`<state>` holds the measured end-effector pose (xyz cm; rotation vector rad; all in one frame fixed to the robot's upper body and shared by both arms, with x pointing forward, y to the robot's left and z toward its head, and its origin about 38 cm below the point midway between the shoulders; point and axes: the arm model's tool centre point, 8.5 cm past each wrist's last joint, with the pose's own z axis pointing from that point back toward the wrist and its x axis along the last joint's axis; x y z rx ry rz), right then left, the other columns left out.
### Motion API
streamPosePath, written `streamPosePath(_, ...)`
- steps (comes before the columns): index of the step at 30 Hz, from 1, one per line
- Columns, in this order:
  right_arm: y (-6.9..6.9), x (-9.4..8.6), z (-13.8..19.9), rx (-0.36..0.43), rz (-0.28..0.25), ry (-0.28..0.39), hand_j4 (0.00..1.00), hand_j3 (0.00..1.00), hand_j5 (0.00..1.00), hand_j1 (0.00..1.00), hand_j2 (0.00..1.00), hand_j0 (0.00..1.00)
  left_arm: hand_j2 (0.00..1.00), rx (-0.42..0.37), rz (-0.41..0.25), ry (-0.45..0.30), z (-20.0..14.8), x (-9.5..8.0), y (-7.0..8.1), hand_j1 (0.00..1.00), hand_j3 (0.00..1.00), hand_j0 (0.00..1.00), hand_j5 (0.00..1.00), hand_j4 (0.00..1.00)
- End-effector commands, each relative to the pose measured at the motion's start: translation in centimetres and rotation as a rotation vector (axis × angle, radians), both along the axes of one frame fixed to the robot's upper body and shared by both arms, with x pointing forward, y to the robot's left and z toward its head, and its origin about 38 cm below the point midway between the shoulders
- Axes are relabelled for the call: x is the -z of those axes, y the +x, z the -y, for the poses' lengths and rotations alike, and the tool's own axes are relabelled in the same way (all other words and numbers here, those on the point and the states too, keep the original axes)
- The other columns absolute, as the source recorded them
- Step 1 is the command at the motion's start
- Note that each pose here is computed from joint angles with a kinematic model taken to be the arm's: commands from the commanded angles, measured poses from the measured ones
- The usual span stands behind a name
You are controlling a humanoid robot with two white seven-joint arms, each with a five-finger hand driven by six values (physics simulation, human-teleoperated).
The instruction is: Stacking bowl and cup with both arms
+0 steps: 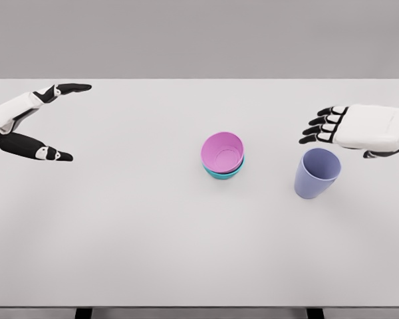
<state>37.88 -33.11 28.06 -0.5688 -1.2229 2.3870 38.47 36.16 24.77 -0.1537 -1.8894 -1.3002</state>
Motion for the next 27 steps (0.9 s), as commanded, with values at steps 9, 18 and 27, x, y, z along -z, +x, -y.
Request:
streamPosePath(9, 0.6, 2.6, 0.1, 0.019, -0.069, 0.002, 1.00, 1.00, 1.00, 1.00, 1.00, 1.00, 1.00, 0.001, 0.000, -0.022, 0.3, 0.1, 0.1, 1.00, 1.00, 1.00, 1.00, 1.00)
streamPosePath(18, 0.7, 3.3, -0.4, 0.012, -0.084, 0.014, 1.00, 1.00, 1.00, 1.00, 1.00, 1.00, 1.00, -0.001, -0.003, -0.021, 0.2, 0.2, 0.1, 1.00, 1.00, 1.00, 1.00, 1.00)
streamPosePath(27, 0.6, 4.7, -1.5, -0.015, -0.123, 0.012, 1.00, 1.00, 1.00, 1.00, 1.00, 1.00, 1.00, 0.000, -0.003, -0.024, 0.3, 0.2, 0.1, 1.00, 1.00, 1.00, 1.00, 1.00)
